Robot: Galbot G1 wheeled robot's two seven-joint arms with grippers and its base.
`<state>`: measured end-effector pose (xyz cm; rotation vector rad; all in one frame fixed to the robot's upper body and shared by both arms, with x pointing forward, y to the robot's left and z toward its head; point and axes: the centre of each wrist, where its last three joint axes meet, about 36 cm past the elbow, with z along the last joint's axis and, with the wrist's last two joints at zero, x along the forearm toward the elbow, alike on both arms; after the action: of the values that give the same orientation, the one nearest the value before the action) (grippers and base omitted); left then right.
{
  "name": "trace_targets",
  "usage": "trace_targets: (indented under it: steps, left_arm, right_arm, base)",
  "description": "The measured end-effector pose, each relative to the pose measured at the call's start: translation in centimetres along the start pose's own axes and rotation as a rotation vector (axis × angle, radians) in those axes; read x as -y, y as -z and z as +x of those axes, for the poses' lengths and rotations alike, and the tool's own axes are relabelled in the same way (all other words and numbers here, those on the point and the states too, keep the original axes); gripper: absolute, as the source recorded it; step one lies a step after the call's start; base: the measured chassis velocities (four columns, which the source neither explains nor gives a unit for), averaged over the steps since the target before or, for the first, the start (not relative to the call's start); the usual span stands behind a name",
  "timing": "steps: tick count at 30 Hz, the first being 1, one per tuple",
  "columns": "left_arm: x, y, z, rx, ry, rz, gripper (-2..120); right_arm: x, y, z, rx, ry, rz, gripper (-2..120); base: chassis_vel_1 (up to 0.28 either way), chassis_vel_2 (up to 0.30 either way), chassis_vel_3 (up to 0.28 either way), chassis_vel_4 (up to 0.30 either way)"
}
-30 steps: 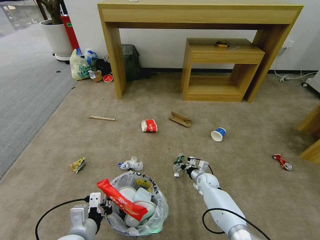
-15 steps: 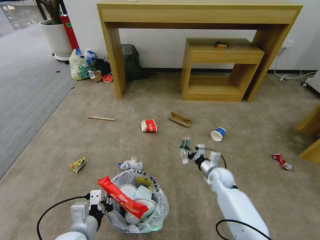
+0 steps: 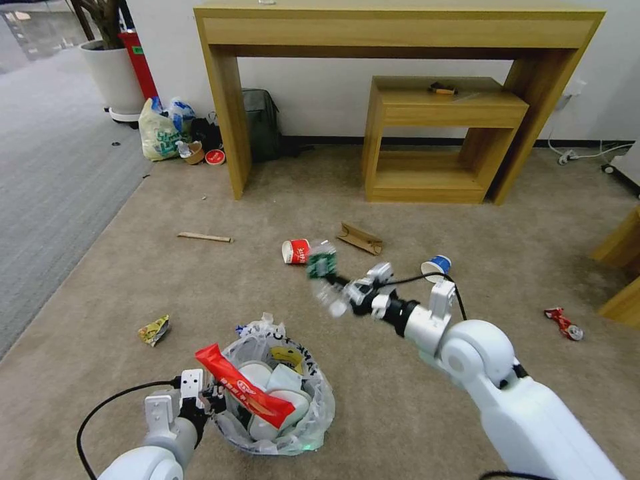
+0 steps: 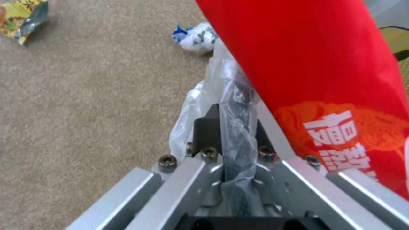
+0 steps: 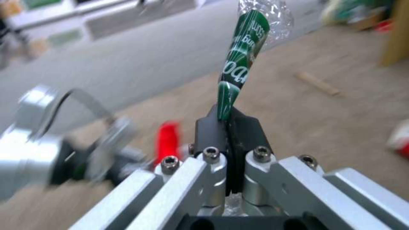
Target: Pick up the trash bin and place the garbage on the floor into it.
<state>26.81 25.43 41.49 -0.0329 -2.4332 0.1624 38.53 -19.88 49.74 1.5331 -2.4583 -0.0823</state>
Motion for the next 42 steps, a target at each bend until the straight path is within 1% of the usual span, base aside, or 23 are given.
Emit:
trace_targets:
  steps: [2, 4, 8, 14, 15, 17, 20, 22, 24, 25, 26, 28, 30, 31, 32, 33, 35, 37, 38, 39, 40, 41, 42]
  left_arm:
    - [0.1, 0.0, 0.0, -0.001, -0.002, 0.001, 0]
    - [0.1, 0.0, 0.0, -0.001, -0.004, 0.002, 0]
    - [0.1, 0.1, 0.2, 0.001, -0.005, 0.001, 0]
    - [0.3, 0.2, 0.4, 0.006, -0.006, 0.003, 0]
    - [0.4, 0.2, 0.4, 0.006, -0.007, 0.004, 0]
    - [0.5, 0.1, 0.4, 0.007, -0.009, 0.004, 0]
    - [0.8, 0.2, 0.4, 0.011, -0.012, 0.004, 0]
    - [0.8, 0.2, 0.5, 0.012, -0.012, 0.004, 0]
    - [0.8, 0.2, 0.5, 0.012, -0.012, 0.004, 0]
    - [0.8, 0.2, 0.5, 0.012, -0.012, 0.004, 0]
    - [0.9, 0.2, 0.6, 0.013, -0.011, 0.004, 0]
    - [1.0, 0.1, 0.7, 0.014, -0.011, 0.005, 0]
    - [1.0, 0.1, 0.8, 0.014, -0.011, 0.005, 0]
    - [0.9, 0.0, 0.9, 0.015, -0.01, 0.004, 0]
    - [0.9, 0.0, 1.1, 0.016, -0.009, 0.003, 0]
    - [0.9, 0.0, 1.1, 0.016, -0.009, 0.003, 0]
    - [0.7, -0.1, 1.3, 0.019, -0.004, 0.005, 0]
    - [0.7, -0.2, 1.4, 0.019, -0.003, 0.005, 0]
    - [0.6, -0.3, 1.5, 0.019, 0.0, 0.006, 0]
    - [0.6, -0.4, 1.7, 0.018, 0.001, 0.007, 0]
    - [0.6, -0.4, 1.7, 0.017, 0.001, 0.007, 0]
    - [0.6, -0.4, 1.7, 0.017, 0.001, 0.007, 0]
    - [0.5, -0.6, 1.9, 0.016, 0.002, 0.008, 0]
  right_arm:
    - [-0.6, -0.2, -0.3, -0.022, 0.029, 0.015, 0]
    - [-1.3, -0.6, -0.9, -0.076, 0.078, 0.062, 0]
    - [-1.4, -1.5, -1.8, -0.134, 0.101, 0.118, 0]
    - [-1.9, -3.0, -2.1, -0.197, 0.102, 0.158, 1]
    - [-2.1, -3.4, -2.2, -0.209, 0.1, 0.163, 8]
    - [-2.2, -3.7, -2.4, -0.214, 0.097, 0.164, 10]
    - [-2.0, -4.3, -2.6, -0.209, 0.069, 0.143, 25]
    - [-1.9, -4.3, -2.6, -0.205, 0.064, 0.138, 27]
    - [-1.6, -4.1, -2.4, -0.193, 0.048, 0.126, 41]
    - [-1.6, -4.1, -2.4, -0.193, 0.048, 0.126, 41]
    - [-1.5, -4.1, -2.3, -0.19, 0.042, 0.125, 46]
    - [-1.2, -3.7, -2.0, -0.165, -0.01, 0.115, 55]
    - [-1.1, -3.7, -2.0, -0.161, -0.019, 0.114, 57]
    - [-0.6, -3.4, -1.7, -0.13, -0.096, 0.106, 66]
    - [-0.4, -3.5, -1.6, -0.112, -0.143, 0.098, 71]
    - [-0.4, -3.5, -1.6, -0.112, -0.143, 0.098, 71]
    - [0.0, -3.7, -1.4, -0.069, -0.273, 0.063, 80]
    - [0.1, -3.8, -1.3, -0.057, -0.306, 0.053, 83]
    - [0.2, -4.2, -1.2, -0.034, -0.381, 0.03, 90]
    - [0.5, -4.6, -0.9, -0.013, -0.443, 0.013, 93]
    - [0.7, -5.0, -0.7, 0.0, -0.487, 0.007, 96]
    - [0.7, -5.0, -0.7, 0.0, -0.487, 0.007, 96]
    - [1.0, -5.8, -0.3, 0.014, -0.545, 0.008, 99]
  base:
    - [0.0, 0.0, 0.0, 0.0]
    - [0.0, 0.0, 0.0, 0.0]
    - [0.0, 0.0, 0.0, 0.0]
    - [0.0, 0.0, 0.0, 0.0]
    - [0.0, 0.0, 0.0, 0.0]
    - [0.0, 0.0, 0.0, 0.0]
    - [0.0, 0.0, 0.0, 0.0]
    - [0.0, 0.0, 0.0, 0.0]
    - [0.0, 0.0, 0.0, 0.0]
    - [0.0, 0.0, 0.0, 0.0]
    - [0.0, 0.0, 0.0, 0.0]
    - [0.0, 0.0, 0.0, 0.0]
    - [0.0, 0.0, 0.0, 0.0]
    - [0.0, 0.0, 0.0, 0.0]
    - [0.0, 0.0, 0.0, 0.0]
    - [0.0, 0.0, 0.0, 0.0]
    - [0.0, 0.0, 0.0, 0.0]
    - [0.0, 0.0, 0.0, 0.0]
    - [0.0, 0.0, 0.0, 0.0]
    - [0.0, 0.0, 0.0, 0.0]
    - [0.0, 0.0, 0.0, 0.0]
    - [0.0, 0.0, 0.0, 0.0]
    - [0.0, 0.0, 0.0, 0.0]
